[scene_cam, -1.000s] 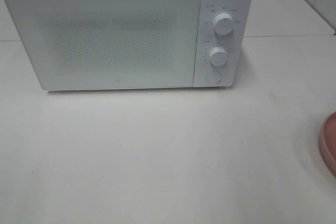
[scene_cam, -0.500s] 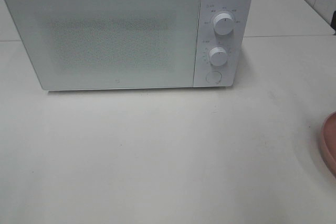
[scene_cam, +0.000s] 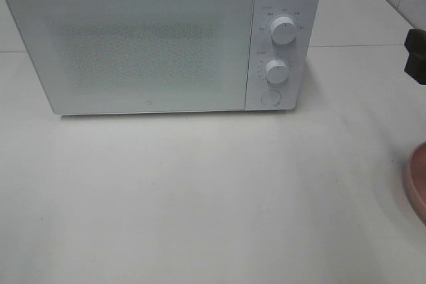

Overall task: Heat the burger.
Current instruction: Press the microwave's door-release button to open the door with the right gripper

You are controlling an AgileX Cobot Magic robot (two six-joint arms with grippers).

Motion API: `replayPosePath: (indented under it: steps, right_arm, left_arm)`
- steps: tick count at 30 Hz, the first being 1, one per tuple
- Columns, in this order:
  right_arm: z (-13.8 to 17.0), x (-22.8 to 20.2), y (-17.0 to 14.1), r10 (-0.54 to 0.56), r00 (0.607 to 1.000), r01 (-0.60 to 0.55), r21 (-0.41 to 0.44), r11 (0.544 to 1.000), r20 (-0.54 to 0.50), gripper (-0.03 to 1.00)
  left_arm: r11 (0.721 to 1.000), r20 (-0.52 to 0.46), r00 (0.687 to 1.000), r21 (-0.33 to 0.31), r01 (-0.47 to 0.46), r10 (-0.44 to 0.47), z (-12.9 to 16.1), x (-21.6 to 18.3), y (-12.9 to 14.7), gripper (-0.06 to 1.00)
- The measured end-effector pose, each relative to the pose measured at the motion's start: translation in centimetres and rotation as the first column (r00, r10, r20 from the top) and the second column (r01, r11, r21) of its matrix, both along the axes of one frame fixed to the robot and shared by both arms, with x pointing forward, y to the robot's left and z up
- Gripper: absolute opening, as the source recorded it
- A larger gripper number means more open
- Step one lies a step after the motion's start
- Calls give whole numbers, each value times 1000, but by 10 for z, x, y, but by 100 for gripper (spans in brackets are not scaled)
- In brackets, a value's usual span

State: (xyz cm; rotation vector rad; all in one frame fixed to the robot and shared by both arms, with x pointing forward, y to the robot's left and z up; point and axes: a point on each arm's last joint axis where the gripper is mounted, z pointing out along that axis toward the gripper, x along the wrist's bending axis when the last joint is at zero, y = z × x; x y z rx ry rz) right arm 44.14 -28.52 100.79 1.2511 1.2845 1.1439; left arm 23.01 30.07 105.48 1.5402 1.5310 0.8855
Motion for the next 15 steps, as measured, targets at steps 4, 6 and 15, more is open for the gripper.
replayPosePath:
  steps: [4,6,15]
  right_arm:
    - [-2,1,4,-22,999,23,-13,1000,35,76]
    - [-6,1,14,-9,999,11,-43,999,48,76]
    - [-24,3,42,-3,999,6,-69,998,46,76]
  left_arm:
    - [1000,0,1000,0,0,0,0,0,0,99]
    - [1000,0,1000,0,0,0,0,0,0,99]
    - [1000,0,1000,0,0,0,0,0,0,99]
